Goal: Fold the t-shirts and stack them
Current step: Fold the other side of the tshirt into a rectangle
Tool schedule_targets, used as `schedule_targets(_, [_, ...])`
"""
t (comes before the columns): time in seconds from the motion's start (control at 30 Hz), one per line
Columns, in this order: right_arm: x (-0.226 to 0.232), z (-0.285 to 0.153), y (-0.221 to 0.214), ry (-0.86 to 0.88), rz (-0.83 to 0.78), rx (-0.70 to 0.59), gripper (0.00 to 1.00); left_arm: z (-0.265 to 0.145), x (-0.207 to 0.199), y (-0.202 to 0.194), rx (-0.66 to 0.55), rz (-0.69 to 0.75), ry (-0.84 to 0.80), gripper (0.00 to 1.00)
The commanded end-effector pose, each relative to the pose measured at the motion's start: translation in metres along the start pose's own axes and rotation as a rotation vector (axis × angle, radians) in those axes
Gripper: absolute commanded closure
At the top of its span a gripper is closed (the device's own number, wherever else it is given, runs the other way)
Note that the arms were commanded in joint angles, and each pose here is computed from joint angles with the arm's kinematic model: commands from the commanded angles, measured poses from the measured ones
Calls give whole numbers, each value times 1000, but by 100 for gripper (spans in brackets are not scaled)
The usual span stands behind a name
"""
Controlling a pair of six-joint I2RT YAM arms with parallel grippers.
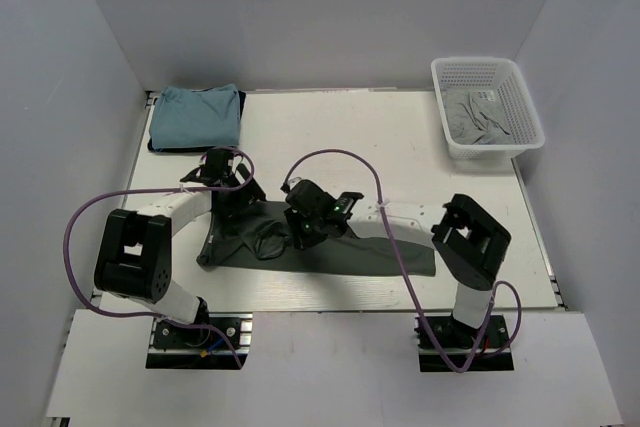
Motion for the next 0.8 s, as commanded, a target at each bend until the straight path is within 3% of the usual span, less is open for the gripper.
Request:
schedule_targets(0.0, [23, -35, 16, 187, -115, -140, 66, 3, 16, -9, 40, 3, 99, 0])
schedule_targets(0.2, [41, -42, 42, 293, -174, -226, 53, -5, 13, -8, 28, 3, 78, 0])
schedule_targets(0.43, [61, -6, 54, 440, -199, -166, 47, -6, 14, -10, 34, 3, 68, 0])
schedule_targets(0.53, [57, 1, 61, 436, -187, -166, 40, -6, 14, -10, 35, 12, 68, 0])
schedule_targets(0.57, [54, 2, 67, 436, -172, -170, 31, -6, 14, -10, 35, 12, 68, 0])
schedule_targets(0.7, [40, 13, 64, 468, -147, -91, 30, -8, 12, -8, 32, 12, 55, 0])
schedule_targets(0.77, [26, 21, 50, 492, -128, 15, 30, -8, 13, -9, 34, 12, 69, 0])
Point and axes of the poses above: each gripper's point midway between its finger pads, its own z axis out along the fingers, its own x axis along the line the jaws close on, y = z × x, the point moved 10 cm from there along -z, back along the fingers, and after that the axes turned 11 degrees about z, right-handed, at the moved point
